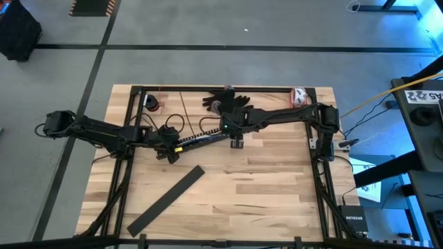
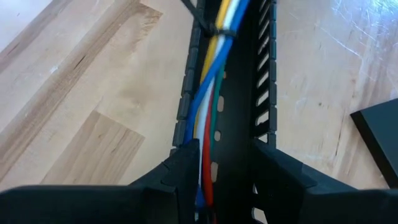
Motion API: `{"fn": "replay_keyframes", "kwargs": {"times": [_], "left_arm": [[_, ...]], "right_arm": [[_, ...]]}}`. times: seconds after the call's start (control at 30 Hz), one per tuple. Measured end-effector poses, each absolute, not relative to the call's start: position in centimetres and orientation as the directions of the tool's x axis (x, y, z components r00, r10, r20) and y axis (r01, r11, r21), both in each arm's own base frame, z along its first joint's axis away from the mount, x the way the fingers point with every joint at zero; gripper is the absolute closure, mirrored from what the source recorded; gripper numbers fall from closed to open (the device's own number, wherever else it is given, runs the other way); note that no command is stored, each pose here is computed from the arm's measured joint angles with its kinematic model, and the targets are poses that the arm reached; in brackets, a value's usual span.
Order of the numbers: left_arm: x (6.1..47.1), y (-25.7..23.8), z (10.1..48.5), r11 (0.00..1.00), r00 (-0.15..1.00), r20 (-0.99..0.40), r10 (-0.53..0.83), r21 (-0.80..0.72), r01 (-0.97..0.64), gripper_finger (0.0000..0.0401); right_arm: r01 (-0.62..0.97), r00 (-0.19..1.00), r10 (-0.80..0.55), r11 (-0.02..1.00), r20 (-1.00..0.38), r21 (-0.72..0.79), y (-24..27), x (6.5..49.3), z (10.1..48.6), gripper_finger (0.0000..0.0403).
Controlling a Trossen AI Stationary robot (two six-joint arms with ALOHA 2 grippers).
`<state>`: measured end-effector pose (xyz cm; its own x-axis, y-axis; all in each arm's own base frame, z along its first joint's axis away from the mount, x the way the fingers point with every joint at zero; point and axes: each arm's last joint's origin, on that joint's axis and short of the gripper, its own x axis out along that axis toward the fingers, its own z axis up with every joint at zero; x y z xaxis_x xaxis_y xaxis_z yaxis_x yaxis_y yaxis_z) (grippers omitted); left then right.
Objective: Ziptie cables
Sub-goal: Put the ziptied cable wires in a black cable duct
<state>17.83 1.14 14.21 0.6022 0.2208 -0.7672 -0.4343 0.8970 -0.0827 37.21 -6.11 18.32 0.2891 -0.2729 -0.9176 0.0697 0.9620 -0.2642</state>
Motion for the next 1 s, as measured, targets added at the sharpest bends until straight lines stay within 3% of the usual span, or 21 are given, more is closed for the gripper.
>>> {"fn": "replay_keyframes", "kwargs": {"times": [0.3, 0.43, 0.67, 0.77, 1.0], "left_arm": [[17.8, 1.1, 14.2, 0.894, 0.601, -0.768, 0.220, -0.088, -0.439, 0.0268], [17.8, 1.1, 14.2, 0.894, 0.603, -0.767, 0.220, -0.089, -0.440, 0.0268], [17.9, 1.1, 14.2, 0.892, 0.603, -0.767, 0.220, -0.092, -0.442, 0.0268], [17.9, 1.1, 14.2, 0.893, 0.605, -0.766, 0.219, -0.093, -0.441, 0.0268], [17.9, 1.1, 14.3, 0.894, 0.610, -0.761, 0.219, -0.093, -0.438, 0.0268]], "right_arm": [[0.069, 0.231, -0.299, 0.954, -0.926, -0.291, -6.2, 37.2, 19.9, 0.0244], [0.087, 0.257, -0.299, 0.954, -0.919, -0.287, -7.1, 37.3, 20.1, 0.0244], [0.128, 0.290, -0.029, 0.992, -0.957, 0.009, -5.7, 36.8, 20.9, 0.0244], [0.139, 0.255, 0.031, 0.988, -0.966, 0.069, -4.6, 36.3, 19.3, 0.0244], [0.294, 0.244, -0.012, 0.954, -0.970, 0.062, -3.1, 35.4, 16.3, 0.0244]]}}
